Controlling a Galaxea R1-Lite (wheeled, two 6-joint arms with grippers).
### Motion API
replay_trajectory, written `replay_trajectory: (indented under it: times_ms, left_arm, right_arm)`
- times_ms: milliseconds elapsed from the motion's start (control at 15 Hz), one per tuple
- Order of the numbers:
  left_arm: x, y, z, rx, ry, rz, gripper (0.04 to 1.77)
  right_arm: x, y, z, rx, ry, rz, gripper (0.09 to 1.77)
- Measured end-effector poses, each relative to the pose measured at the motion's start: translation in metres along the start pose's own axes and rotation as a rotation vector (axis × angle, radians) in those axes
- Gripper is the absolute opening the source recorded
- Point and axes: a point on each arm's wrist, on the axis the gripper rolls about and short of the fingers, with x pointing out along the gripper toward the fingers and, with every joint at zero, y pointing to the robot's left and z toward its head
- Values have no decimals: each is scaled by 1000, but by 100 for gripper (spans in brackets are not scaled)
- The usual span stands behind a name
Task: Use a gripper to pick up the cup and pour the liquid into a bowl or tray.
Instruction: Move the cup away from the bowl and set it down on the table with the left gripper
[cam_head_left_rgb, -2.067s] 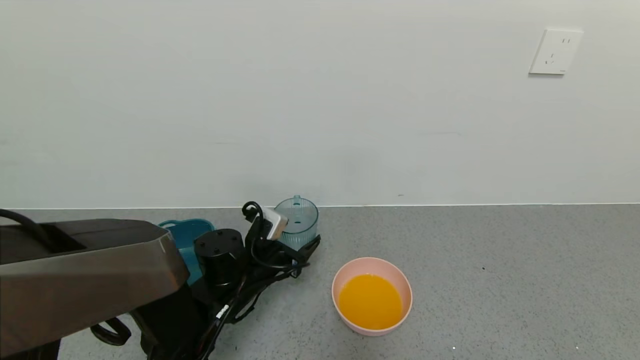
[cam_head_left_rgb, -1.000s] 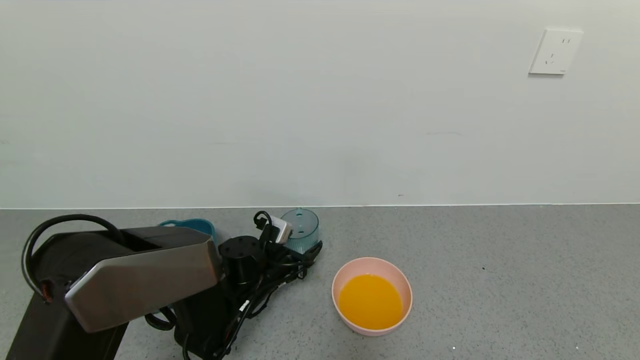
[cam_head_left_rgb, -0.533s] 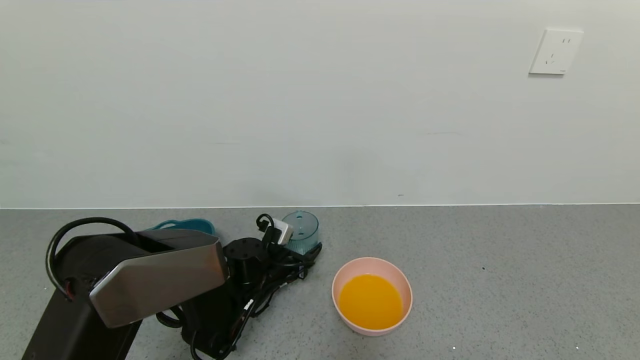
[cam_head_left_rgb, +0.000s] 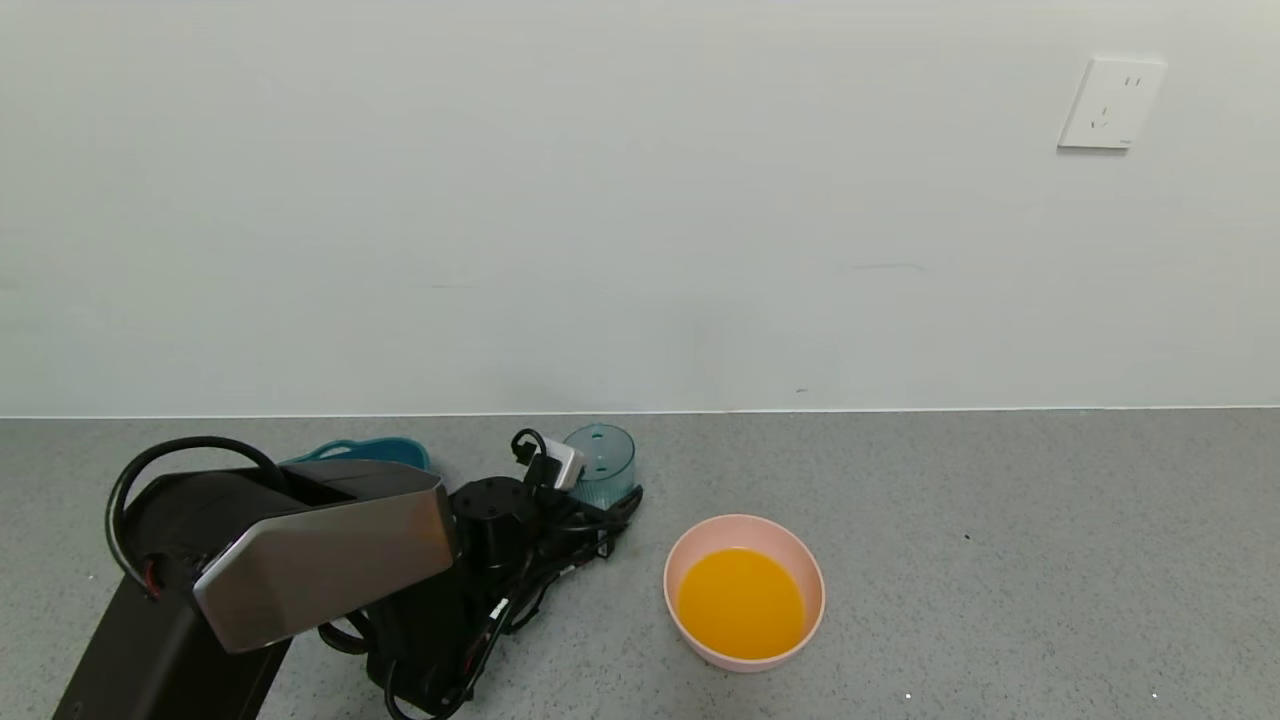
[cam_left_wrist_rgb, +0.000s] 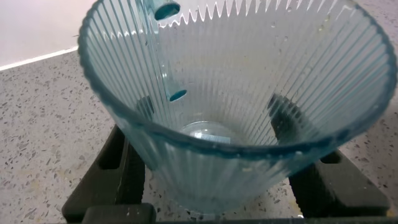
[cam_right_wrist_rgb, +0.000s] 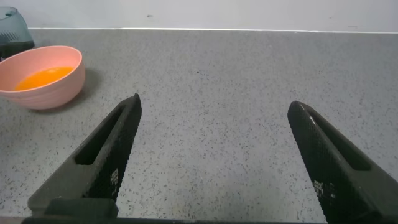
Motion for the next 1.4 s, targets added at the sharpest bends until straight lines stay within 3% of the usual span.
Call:
replay_trajectory:
  times_ms: [600, 933, 1400]
  left_arm:
    - [0, 0, -2, -8, 4, 1, 129]
    - [0, 0, 0, -7, 1, 2, 150]
    - [-1, 0, 2, -7, -4, 3, 163]
  right_arm:
    - [0, 0, 0, 0, 0, 0, 171]
    - [0, 0, 0, 0, 0, 0, 171]
    - [0, 0, 0, 0, 0, 0, 171]
